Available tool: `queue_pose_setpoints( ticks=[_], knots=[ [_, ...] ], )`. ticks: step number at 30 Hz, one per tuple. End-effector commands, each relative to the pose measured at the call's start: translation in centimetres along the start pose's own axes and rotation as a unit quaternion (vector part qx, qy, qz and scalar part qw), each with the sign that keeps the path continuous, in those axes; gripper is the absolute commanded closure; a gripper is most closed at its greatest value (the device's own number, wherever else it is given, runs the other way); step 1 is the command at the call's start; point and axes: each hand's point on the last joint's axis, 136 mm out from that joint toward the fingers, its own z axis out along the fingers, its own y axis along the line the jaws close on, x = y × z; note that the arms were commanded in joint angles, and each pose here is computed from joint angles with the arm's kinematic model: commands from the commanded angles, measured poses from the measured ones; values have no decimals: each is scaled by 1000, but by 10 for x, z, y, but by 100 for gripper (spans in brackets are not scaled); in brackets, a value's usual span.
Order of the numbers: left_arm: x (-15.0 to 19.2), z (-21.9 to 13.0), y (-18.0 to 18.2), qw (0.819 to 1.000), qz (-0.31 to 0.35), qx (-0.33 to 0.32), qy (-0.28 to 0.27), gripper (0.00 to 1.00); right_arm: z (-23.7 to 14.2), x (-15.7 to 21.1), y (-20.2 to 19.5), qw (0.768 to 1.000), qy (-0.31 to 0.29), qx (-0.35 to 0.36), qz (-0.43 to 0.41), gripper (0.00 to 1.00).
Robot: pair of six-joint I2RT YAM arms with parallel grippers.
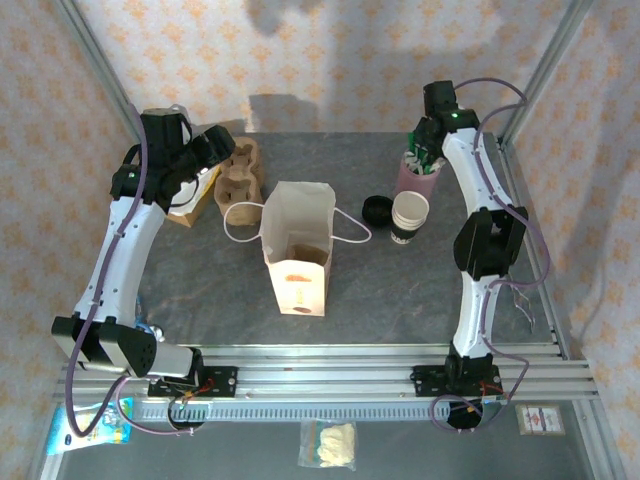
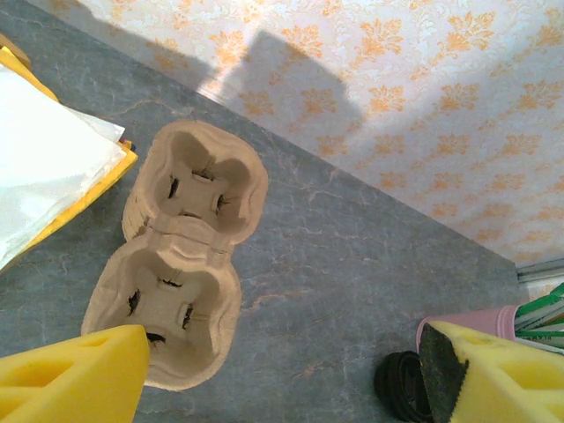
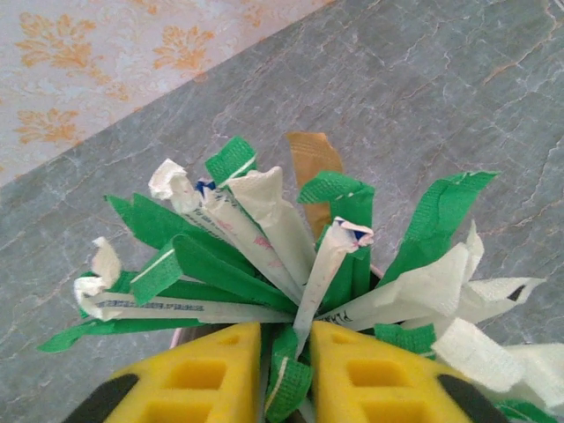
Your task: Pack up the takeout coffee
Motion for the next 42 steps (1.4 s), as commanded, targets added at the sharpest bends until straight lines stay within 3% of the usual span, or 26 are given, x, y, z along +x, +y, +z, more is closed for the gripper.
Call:
queue_pose_setpoints(
  ticks=[1, 7, 22, 33, 37, 42],
  knots=[
    [-1, 5, -3, 1000, 10, 4, -4, 18, -4, -12, -6, 1000, -19, 19, -9, 85],
    [-1, 5, -4, 1000, 8, 6, -4, 18, -24, -21, 0, 998, -48, 26, -26, 100],
    [-7, -6, -14, 1000, 8, 20, -12, 18, -123, -44, 8, 991, -125, 22, -48, 100],
    [-26, -51, -22, 999, 16, 13, -47, 18, -240, -73, -8, 976, -214, -30, -15, 100],
    [-33, -79, -17, 997, 12, -7, -71, 18, -288, -69, -1, 967, -232, -101, -21, 100],
    [-32, -116, 12, 992, -9, -66, -109, 17, -350, -27, 36, 936, -193, -285, -68, 100]
  ],
)
